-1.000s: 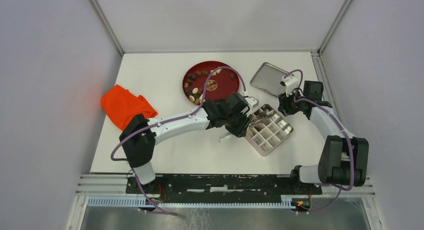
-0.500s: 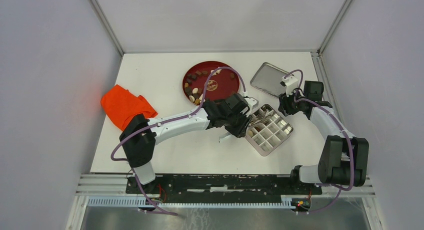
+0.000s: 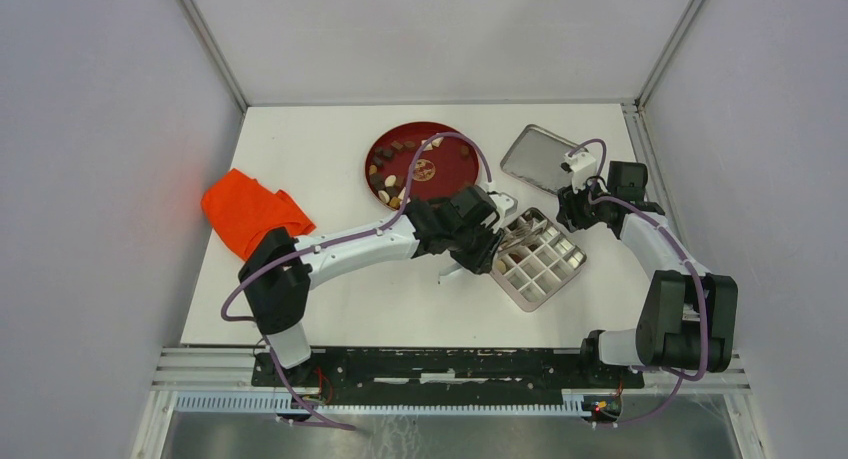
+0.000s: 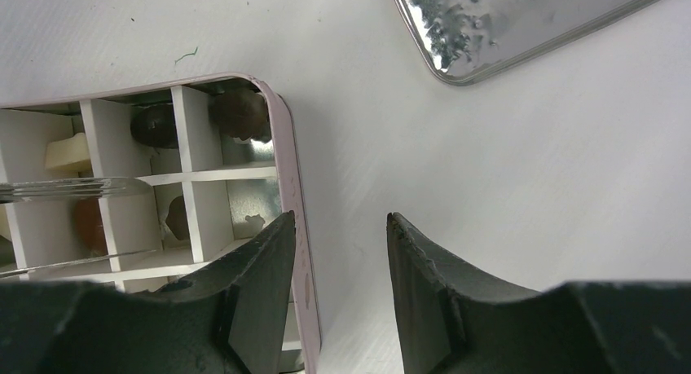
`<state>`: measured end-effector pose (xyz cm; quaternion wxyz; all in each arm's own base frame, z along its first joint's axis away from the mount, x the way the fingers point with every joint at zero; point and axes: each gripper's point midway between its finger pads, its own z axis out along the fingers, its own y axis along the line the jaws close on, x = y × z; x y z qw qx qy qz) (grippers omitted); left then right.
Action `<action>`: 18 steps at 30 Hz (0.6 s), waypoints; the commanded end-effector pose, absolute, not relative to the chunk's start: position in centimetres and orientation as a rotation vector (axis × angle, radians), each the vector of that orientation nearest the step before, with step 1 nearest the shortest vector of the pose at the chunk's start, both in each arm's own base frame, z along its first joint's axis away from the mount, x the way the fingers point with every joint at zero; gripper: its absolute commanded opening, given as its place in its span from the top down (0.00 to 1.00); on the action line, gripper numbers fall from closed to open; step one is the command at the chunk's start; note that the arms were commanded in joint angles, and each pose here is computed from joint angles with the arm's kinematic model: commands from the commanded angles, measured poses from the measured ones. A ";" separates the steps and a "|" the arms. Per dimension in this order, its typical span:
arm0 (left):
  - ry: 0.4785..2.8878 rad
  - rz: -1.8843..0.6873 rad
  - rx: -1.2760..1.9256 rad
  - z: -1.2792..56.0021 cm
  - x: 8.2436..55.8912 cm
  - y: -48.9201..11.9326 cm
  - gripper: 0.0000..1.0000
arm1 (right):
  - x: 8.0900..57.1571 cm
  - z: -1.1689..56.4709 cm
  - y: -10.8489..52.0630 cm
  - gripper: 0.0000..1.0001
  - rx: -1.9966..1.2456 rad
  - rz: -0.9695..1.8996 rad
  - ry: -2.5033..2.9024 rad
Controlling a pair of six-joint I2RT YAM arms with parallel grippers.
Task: Pack the chocolate
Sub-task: Place the fake chocolate in the packing box.
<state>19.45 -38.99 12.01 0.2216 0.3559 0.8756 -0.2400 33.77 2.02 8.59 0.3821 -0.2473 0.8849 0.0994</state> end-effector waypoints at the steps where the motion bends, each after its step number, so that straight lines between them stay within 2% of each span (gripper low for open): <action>1: 2.250 -0.828 0.930 18.2 19.7 -41.1 0.63 | 33.9 9.6 2.2 0.49 -0.652 0.254 2.212; 9: 2.263 -0.803 0.779 19.1 22.7 -36.7 0.64 | 33.8 9.9 2.3 0.49 -0.659 0.259 2.207; 14: 2.286 -0.733 0.584 19.4 27.4 -30.5 0.64 | 33.7 9.8 2.4 0.49 -0.664 0.261 2.206; 18: 2.315 -0.584 0.419 18.6 32.3 -24.9 0.63 | 33.7 9.8 2.4 0.49 -0.669 0.264 2.206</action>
